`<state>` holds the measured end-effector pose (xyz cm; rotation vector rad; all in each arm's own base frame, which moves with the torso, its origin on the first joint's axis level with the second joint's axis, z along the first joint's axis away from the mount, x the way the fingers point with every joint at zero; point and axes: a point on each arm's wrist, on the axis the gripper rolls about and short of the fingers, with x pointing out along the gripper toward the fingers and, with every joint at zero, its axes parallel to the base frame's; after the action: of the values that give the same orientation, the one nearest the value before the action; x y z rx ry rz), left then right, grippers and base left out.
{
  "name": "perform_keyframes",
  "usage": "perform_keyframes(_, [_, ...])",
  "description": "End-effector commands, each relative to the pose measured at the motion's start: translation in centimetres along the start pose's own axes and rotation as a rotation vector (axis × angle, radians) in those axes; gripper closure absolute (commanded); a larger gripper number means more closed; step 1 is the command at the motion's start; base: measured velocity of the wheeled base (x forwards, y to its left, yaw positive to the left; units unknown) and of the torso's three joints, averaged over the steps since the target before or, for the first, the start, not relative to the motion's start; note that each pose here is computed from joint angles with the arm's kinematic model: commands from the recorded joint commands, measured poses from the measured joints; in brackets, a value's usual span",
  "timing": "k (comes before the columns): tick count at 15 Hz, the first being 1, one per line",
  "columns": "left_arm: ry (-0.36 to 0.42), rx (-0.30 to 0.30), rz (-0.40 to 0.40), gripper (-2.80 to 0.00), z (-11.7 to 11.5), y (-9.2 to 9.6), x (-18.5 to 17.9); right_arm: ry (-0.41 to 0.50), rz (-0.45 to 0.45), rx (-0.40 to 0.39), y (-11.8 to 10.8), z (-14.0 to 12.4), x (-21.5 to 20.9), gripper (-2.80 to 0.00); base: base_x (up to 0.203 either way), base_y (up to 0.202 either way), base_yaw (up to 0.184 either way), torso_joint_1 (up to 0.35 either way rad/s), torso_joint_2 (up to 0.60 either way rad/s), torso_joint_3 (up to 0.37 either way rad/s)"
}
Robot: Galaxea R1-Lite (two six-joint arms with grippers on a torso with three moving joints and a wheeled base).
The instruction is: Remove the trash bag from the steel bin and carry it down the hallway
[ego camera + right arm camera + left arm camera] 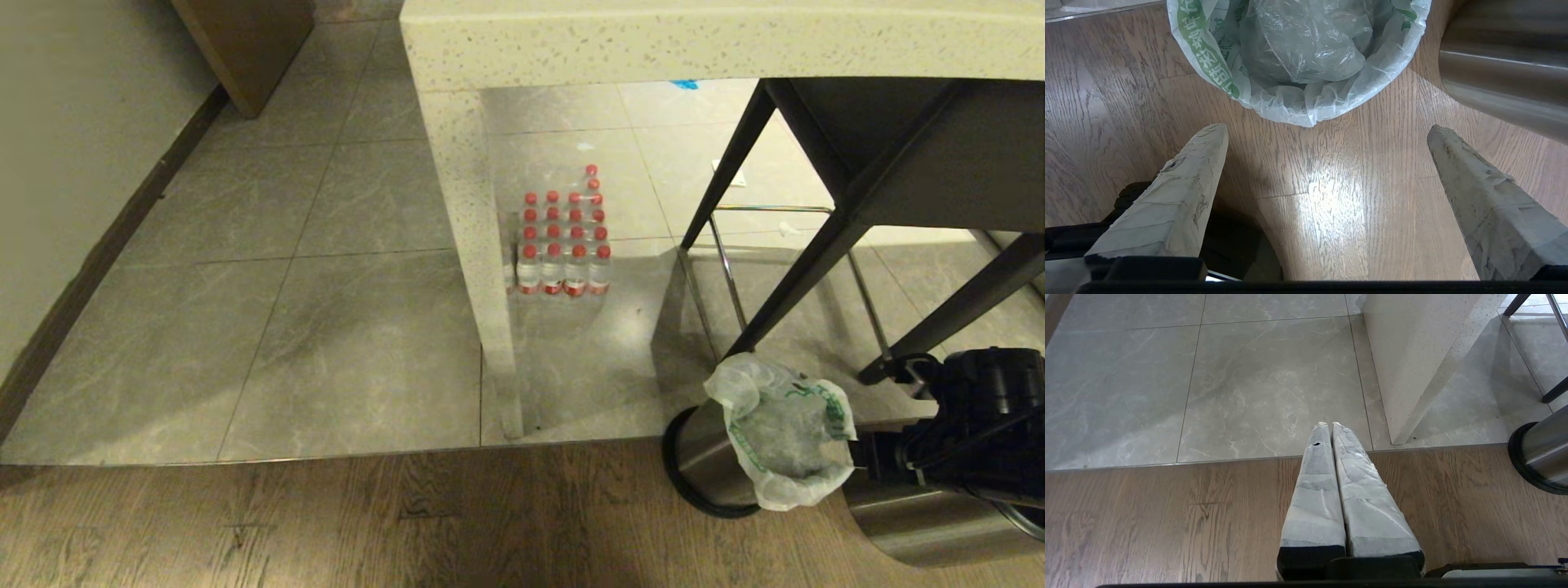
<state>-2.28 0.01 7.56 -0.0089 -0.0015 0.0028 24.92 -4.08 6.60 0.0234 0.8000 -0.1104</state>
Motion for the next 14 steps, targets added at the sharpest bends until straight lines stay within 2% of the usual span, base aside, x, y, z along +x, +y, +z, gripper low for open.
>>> perform_keyframes(1, [-0.001,0.000,0.000,0.00,-0.01,0.00,-0.01,-0.727,0.106,0.004,1.01,-19.21,-20.35,-2.80,0.000,0.000,0.000,0.000,0.00,0.000])
perform_keyframes(14, [-0.002,0.000,0.000,0.00,0.00,0.00,-0.01,-0.727,0.106,0.004,1.01,-19.21,-20.35,-2.80,0.000,0.000,0.000,0.000,0.00,0.000])
